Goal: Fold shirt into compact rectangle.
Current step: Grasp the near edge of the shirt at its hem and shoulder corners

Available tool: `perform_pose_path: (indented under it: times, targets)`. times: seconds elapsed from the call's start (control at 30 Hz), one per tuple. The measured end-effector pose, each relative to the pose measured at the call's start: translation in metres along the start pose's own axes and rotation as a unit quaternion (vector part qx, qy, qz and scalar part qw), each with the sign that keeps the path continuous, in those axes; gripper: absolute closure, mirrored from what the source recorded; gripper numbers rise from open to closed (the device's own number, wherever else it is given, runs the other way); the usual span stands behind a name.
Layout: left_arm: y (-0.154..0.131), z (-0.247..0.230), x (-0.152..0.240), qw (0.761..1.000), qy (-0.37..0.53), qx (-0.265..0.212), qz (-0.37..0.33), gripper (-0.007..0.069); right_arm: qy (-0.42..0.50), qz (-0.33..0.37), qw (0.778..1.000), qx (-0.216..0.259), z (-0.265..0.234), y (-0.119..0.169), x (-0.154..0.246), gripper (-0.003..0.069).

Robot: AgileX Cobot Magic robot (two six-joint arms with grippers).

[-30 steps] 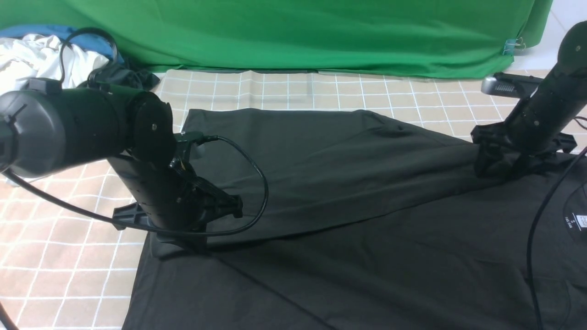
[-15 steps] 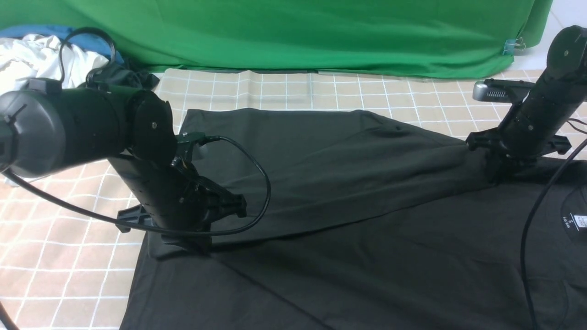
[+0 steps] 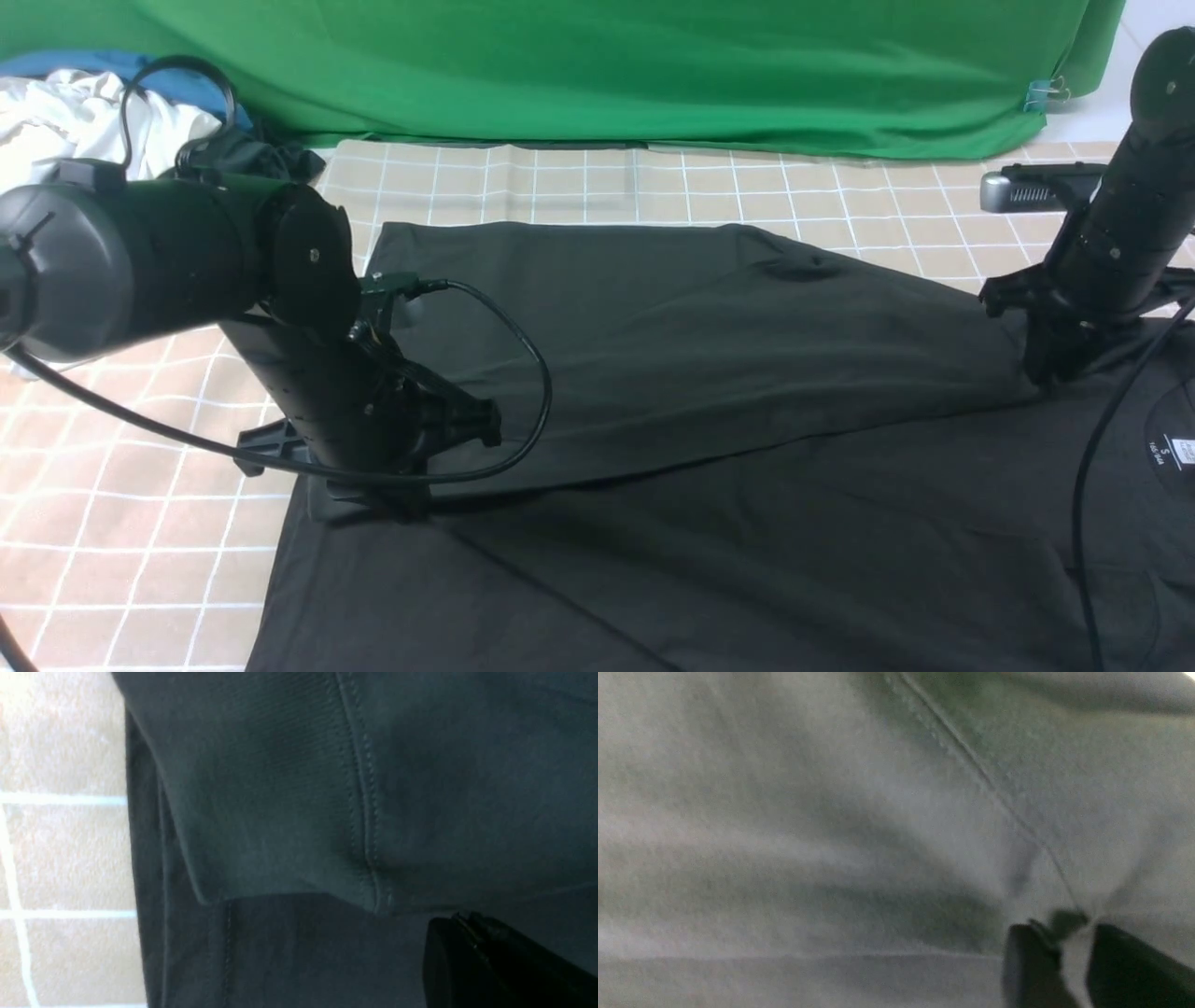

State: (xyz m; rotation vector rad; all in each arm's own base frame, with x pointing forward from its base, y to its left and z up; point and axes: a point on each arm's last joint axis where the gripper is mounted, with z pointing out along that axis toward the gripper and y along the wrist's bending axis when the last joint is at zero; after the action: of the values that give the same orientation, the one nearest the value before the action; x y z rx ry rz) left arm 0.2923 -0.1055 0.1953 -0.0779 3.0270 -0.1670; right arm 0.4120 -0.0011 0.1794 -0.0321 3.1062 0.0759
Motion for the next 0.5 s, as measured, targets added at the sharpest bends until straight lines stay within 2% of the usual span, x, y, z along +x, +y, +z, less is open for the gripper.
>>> perform_pose_path:
  times: [0.1, 0.2, 0.3, 0.33, 0.4, 0.5]
  targets:
    - [0.002, -0.007, 0.002, 1.0, -0.005, -0.007, 0.002, 0.0613, 0.03, -0.004, 1.0, 0.005, -0.001, -0.001, 0.005, 0.0305]
    - [0.006, -0.03, 0.008, 0.999, -0.03, -0.013, 0.0, 0.0613, 0.031, -0.009, 0.999, 0.015, -0.008, -0.002, 0.01, 0.0319]
    - [0.012, -0.062, 0.026, 0.999, -0.047, -0.01, -0.017, 0.0613, 0.016, -0.009, 1.0, 0.016, -0.032, -0.001, 0.029, 0.0435]
    - [0.012, -0.061, 0.027, 0.999, -0.046, -0.01, -0.018, 0.0613, 0.012, -0.01, 1.0, 0.017, -0.035, 0.0, 0.029, 0.0453]
    - [0.017, -0.074, 0.055, 0.999, -0.034, 0.008, -0.035, 0.0613, -0.012, -0.008, 1.0, 0.012, -0.059, 0.003, 0.06, 0.0559]
    - [0.024, -0.066, 0.091, 0.999, 0.003, 0.005, -0.054, 0.0613, -0.063, -0.002, 0.998, -0.002, -0.08, 0.008, 0.09, 0.062]
